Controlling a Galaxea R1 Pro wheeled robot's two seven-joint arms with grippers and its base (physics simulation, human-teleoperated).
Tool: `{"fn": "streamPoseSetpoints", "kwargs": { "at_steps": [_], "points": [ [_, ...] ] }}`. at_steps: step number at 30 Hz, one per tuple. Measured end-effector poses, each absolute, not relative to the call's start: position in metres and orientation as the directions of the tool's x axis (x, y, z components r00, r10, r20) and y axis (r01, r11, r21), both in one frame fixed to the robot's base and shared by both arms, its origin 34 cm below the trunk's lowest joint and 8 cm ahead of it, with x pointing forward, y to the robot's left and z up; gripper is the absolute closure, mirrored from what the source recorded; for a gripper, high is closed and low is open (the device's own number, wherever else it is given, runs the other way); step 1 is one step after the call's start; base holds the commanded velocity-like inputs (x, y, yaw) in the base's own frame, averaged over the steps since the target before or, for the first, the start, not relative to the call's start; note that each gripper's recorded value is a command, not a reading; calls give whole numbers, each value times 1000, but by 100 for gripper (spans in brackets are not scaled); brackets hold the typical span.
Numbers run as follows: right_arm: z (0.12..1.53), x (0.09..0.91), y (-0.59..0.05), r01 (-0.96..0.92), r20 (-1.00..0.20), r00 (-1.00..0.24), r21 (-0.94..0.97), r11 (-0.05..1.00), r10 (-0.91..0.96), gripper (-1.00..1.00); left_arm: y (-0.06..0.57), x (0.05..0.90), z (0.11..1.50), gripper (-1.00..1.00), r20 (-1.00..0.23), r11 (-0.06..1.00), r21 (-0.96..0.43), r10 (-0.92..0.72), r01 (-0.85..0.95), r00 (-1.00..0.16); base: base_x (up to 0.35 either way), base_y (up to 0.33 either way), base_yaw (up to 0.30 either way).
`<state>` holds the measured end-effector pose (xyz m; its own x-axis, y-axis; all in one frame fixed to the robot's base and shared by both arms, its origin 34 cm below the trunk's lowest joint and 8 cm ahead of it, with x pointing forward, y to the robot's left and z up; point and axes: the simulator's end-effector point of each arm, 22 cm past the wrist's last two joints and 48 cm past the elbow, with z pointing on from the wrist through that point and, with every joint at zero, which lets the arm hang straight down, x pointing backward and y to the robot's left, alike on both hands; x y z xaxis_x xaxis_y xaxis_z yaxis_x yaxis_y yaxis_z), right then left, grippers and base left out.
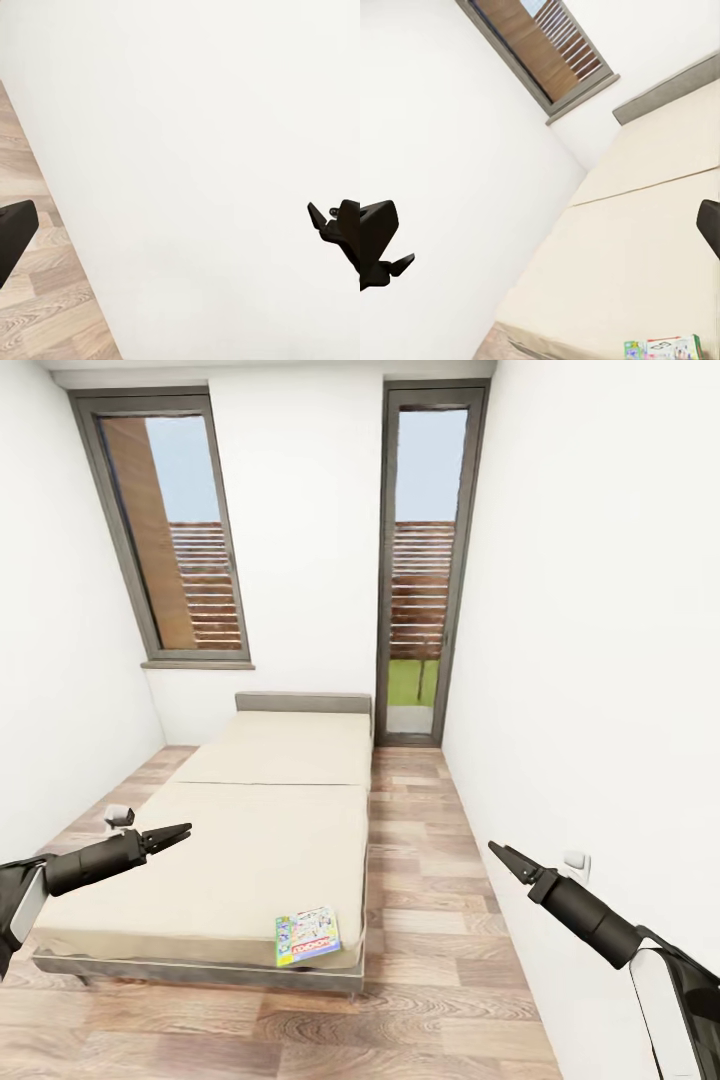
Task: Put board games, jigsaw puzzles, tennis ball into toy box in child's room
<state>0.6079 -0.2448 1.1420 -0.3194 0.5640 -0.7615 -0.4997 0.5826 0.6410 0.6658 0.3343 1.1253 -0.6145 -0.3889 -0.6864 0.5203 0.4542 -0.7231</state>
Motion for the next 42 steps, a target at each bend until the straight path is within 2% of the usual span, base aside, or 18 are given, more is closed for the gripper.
{"fn": "streamPoseSetpoints", "kwargs": {
  "at_steps": [13,42],
  "points": [
    [1142,608,-244,-501,-761,-319,641,581,565,-100,334,666,1125,-100,-685,454,-724,-390,519,-615,0,-193,0],
    [1142,608,-242,-502,-758,-319,644,577,569,-100,334,666,1126,-100,-686,452,-724,-391,521,-614,0,-129,0]
  ]
}}
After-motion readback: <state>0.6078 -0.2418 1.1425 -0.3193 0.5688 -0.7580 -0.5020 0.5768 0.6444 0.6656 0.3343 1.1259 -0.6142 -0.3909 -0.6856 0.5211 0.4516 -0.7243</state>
